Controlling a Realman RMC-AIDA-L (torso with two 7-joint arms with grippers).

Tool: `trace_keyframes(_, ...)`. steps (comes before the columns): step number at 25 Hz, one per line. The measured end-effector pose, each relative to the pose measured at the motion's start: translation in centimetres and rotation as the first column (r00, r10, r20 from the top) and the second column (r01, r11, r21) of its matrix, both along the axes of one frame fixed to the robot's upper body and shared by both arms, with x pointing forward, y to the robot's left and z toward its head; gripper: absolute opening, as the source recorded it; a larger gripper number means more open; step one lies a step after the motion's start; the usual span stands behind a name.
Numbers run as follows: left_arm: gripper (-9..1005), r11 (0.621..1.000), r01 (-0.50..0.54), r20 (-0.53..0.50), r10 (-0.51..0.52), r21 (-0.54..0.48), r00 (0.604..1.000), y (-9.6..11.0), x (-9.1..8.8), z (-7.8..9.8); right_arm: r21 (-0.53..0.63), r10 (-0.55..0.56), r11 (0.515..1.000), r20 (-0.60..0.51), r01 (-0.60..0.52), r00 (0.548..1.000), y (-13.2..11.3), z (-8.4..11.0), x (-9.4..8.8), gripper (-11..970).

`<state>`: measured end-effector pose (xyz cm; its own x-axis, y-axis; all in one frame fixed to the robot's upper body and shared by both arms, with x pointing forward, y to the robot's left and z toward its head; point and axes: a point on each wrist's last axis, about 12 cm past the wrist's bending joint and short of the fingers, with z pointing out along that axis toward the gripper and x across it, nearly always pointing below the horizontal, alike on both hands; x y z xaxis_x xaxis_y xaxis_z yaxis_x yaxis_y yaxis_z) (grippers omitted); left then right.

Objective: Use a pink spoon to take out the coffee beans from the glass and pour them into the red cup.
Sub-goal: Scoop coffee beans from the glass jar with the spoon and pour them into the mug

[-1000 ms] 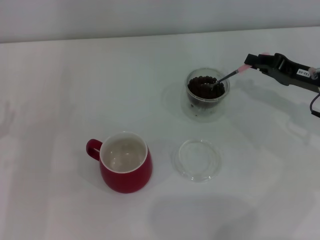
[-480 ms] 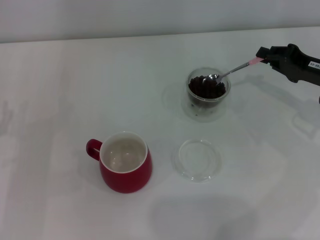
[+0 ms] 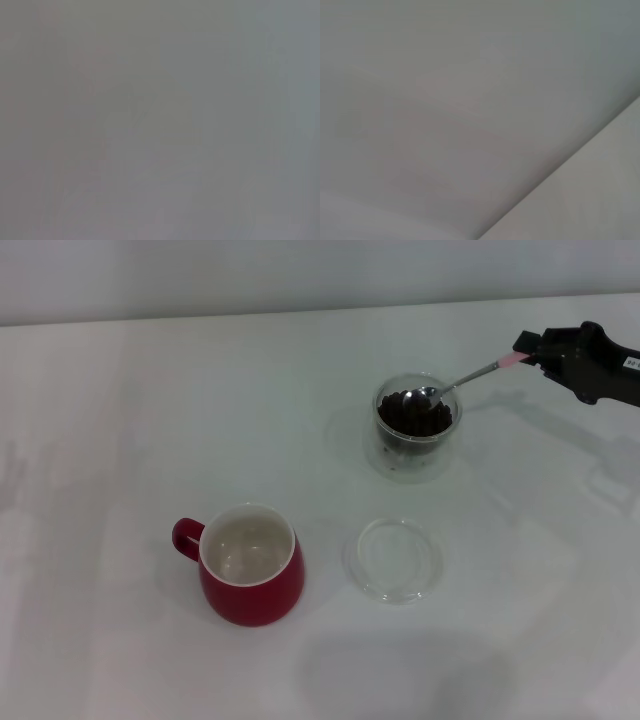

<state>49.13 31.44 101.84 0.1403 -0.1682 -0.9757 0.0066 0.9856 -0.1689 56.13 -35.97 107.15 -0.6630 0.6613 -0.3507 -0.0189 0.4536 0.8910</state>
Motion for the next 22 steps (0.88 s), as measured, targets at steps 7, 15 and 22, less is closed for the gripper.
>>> trace_keyframes(7,893,1.000,0.000,0.000,0.000,0.000,1.000,0.0,0.0,0.0,0.044,0.065,0.997,0.022,-0.066,0.998,0.6,1.0,0.2,145)
trace_keyframes(15,894,1.000,0.000,-0.003,0.000,-0.004,1.000,-0.1,-0.1,-0.1,0.106,0.245,0.964,0.021,-0.246,0.969,2.6,2.4,0.0,144)
trace_keyframes(22,894,1.000,0.005,-0.004,-0.005,-0.010,1.000,-0.3,-0.2,-0.2,0.114,0.396,0.914,-0.043,-0.390,0.917,5.7,2.1,-0.1,144)
